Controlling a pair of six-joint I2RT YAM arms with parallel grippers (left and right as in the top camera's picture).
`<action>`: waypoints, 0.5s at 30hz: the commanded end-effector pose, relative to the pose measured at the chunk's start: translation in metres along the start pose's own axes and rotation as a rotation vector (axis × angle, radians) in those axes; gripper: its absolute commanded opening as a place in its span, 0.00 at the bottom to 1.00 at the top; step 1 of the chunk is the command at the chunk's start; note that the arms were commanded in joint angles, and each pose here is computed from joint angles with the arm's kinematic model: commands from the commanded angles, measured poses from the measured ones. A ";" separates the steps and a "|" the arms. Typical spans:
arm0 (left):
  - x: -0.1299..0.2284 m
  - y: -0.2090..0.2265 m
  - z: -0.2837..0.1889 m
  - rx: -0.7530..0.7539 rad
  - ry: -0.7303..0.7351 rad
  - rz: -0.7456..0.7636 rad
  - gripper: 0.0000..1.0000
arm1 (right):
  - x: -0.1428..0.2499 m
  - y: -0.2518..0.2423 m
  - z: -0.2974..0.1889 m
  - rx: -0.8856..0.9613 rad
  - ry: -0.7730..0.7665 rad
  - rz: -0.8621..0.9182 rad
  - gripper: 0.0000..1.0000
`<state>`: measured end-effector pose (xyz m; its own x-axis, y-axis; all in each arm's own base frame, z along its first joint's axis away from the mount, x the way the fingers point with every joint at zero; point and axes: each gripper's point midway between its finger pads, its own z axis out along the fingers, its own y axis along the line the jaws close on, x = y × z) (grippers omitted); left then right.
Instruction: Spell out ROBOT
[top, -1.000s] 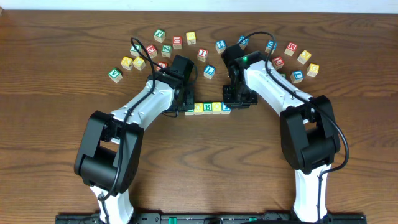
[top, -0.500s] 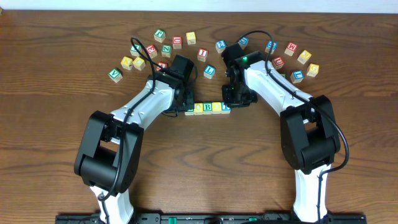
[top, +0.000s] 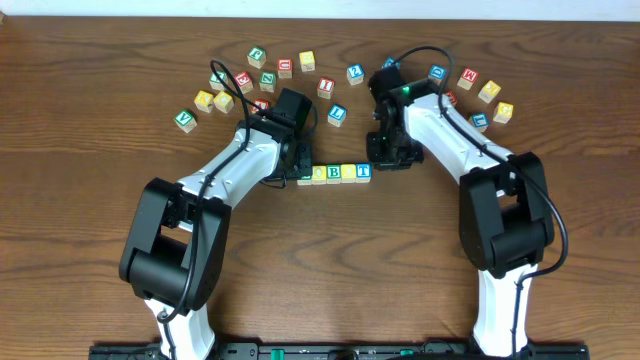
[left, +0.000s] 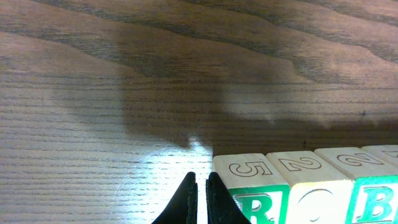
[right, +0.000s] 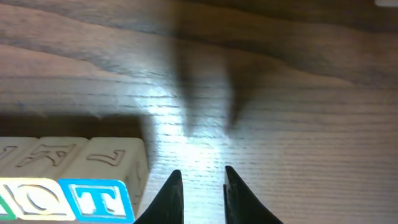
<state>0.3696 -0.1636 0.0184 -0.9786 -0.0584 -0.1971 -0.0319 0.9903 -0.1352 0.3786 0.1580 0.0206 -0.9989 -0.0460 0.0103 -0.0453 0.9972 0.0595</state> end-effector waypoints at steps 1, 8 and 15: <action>0.006 0.004 0.002 -0.010 0.022 0.040 0.07 | -0.006 -0.003 -0.021 -0.016 -0.045 0.009 0.17; 0.000 0.024 -0.006 -0.053 0.008 0.021 0.08 | -0.006 -0.004 -0.021 -0.015 -0.046 0.010 0.17; -0.013 0.047 -0.035 -0.124 -0.020 0.031 0.07 | -0.010 -0.003 -0.032 -0.022 -0.075 0.008 0.13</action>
<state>0.3580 -0.1249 0.0174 -0.9897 -0.0459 -0.1354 -0.0408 0.9984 -0.0398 0.3805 0.1531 0.0272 -0.9995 -0.0330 0.0004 -0.0329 0.9975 0.0624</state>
